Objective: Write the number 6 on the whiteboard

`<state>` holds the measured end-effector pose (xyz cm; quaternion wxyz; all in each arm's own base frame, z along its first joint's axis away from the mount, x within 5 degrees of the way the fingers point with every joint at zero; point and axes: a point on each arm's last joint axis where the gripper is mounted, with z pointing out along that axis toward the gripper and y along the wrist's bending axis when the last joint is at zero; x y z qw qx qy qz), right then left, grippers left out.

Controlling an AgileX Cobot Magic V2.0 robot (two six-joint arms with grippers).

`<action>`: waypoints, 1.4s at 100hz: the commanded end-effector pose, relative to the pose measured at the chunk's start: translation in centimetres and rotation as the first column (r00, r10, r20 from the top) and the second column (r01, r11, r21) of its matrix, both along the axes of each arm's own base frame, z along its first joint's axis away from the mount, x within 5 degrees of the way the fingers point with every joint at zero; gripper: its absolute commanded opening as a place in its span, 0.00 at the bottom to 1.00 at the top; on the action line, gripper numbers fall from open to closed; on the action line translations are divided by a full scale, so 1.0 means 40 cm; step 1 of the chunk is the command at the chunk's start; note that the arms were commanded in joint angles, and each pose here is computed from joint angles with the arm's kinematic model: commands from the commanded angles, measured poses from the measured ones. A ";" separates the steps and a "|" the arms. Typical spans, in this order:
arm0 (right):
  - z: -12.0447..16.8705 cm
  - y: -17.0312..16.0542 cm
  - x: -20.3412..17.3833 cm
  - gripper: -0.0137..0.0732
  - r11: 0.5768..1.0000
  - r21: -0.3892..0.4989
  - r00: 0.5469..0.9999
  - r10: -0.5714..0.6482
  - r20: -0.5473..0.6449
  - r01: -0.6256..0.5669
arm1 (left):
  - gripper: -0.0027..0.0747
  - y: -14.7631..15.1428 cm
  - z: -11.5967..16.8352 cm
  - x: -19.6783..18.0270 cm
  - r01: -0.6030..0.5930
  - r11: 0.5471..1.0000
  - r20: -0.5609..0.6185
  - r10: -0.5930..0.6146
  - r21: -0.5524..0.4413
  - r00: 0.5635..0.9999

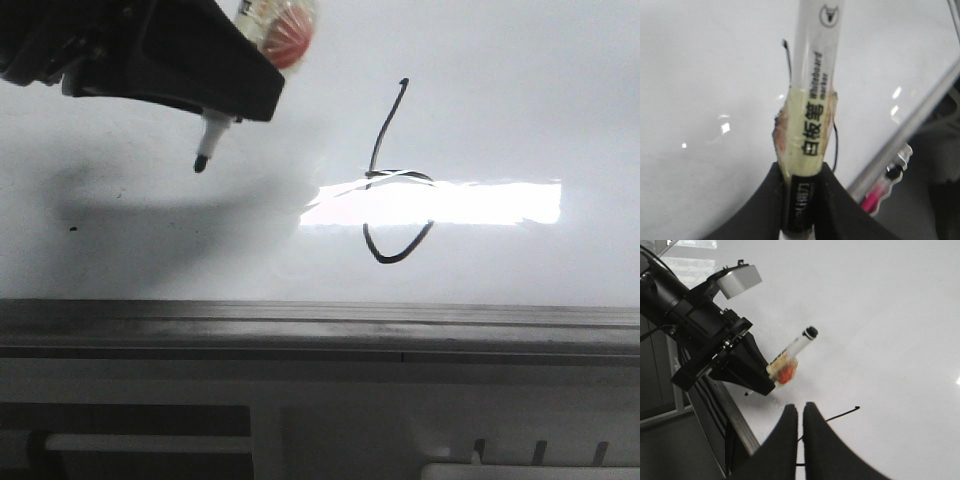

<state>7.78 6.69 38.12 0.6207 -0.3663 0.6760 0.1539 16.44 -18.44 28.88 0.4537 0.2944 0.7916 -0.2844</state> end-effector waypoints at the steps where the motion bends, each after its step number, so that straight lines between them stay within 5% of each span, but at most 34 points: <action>1: 0.025 -0.012 -0.004 0.08 0.998 0.040 0.999 -0.041 0.033 0.039 | 0.02 0.008 0.034 0.030 -0.148 0.983 0.019 0.151 -0.113 0.988; 28: 0.015 -0.012 -0.009 0.08 0.999 0.030 0.999 -0.031 -0.021 0.032 | 0.02 -0.024 -0.049 0.076 -0.272 0.958 -0.155 0.255 -0.093 0.954; 80: 0.014 -0.012 -0.009 0.08 0.998 0.046 0.999 -0.034 -0.037 0.036 | 0.02 -0.034 -0.130 0.129 -0.409 0.912 -0.154 0.403 -0.009 0.902; 140: 0.014 -0.012 -0.009 0.08 0.998 0.046 0.999 -0.034 -0.037 0.036 | 0.03 -0.016 -0.137 0.154 -0.519 0.855 -0.083 0.516 -0.010 0.852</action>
